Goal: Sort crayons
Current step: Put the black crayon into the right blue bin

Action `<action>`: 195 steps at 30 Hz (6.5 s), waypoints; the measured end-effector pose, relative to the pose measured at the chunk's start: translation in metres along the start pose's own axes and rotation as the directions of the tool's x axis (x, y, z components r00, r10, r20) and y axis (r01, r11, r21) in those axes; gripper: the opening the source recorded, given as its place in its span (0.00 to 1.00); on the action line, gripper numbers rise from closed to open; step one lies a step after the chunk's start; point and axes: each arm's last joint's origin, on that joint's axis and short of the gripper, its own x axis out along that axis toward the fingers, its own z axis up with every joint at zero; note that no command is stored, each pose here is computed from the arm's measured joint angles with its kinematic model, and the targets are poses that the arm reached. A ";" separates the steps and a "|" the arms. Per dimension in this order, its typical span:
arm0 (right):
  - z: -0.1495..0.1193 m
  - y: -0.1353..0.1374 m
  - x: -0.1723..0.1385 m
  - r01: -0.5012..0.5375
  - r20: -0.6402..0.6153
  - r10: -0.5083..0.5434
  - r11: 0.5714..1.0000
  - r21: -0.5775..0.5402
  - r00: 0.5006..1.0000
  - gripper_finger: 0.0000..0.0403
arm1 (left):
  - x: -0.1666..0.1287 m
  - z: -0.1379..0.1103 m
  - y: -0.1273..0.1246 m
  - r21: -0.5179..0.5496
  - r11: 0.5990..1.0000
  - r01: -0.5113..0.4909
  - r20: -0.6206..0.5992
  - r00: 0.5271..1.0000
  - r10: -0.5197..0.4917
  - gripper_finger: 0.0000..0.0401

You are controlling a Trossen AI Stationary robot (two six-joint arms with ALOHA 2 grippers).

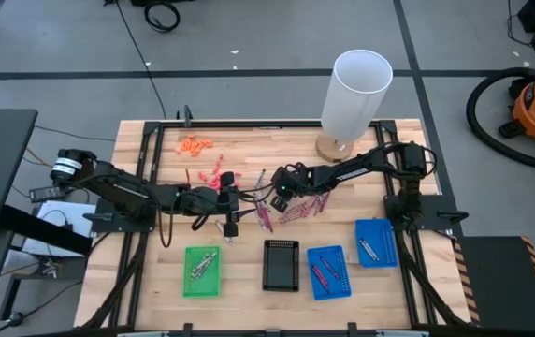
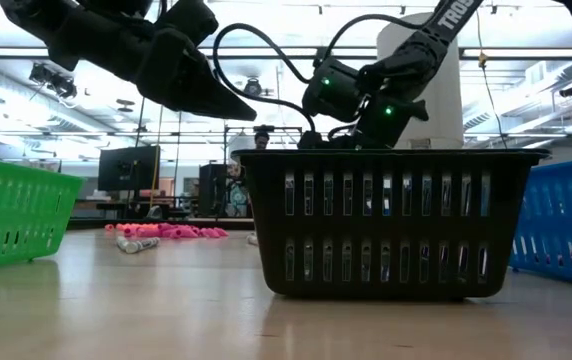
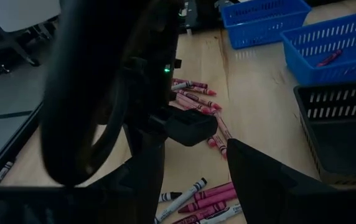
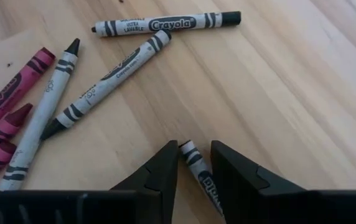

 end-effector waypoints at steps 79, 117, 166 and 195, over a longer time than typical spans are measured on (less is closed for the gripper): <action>-0.076 0.086 -0.195 -0.311 -0.105 0.299 0.943 -0.120 0.948 0.08 | 0.000 -0.001 0.001 -0.011 0.999 -0.042 -0.020 0.999 0.042 0.46; -0.189 0.027 -0.187 0.424 -0.572 -0.264 0.891 0.164 0.776 0.22 | 0.000 -0.001 0.001 -0.012 0.999 -0.043 -0.018 0.999 0.043 0.46; -0.071 -0.025 -0.107 0.169 -0.144 -0.156 0.982 0.085 0.977 0.31 | 0.000 -0.001 0.001 -0.012 0.999 -0.043 -0.018 0.999 0.043 0.46; -0.084 -0.076 -0.067 0.090 -0.098 -0.068 0.964 0.250 0.993 0.34 | 0.000 -0.001 0.001 -0.012 0.999 -0.043 -0.019 0.999 0.043 0.46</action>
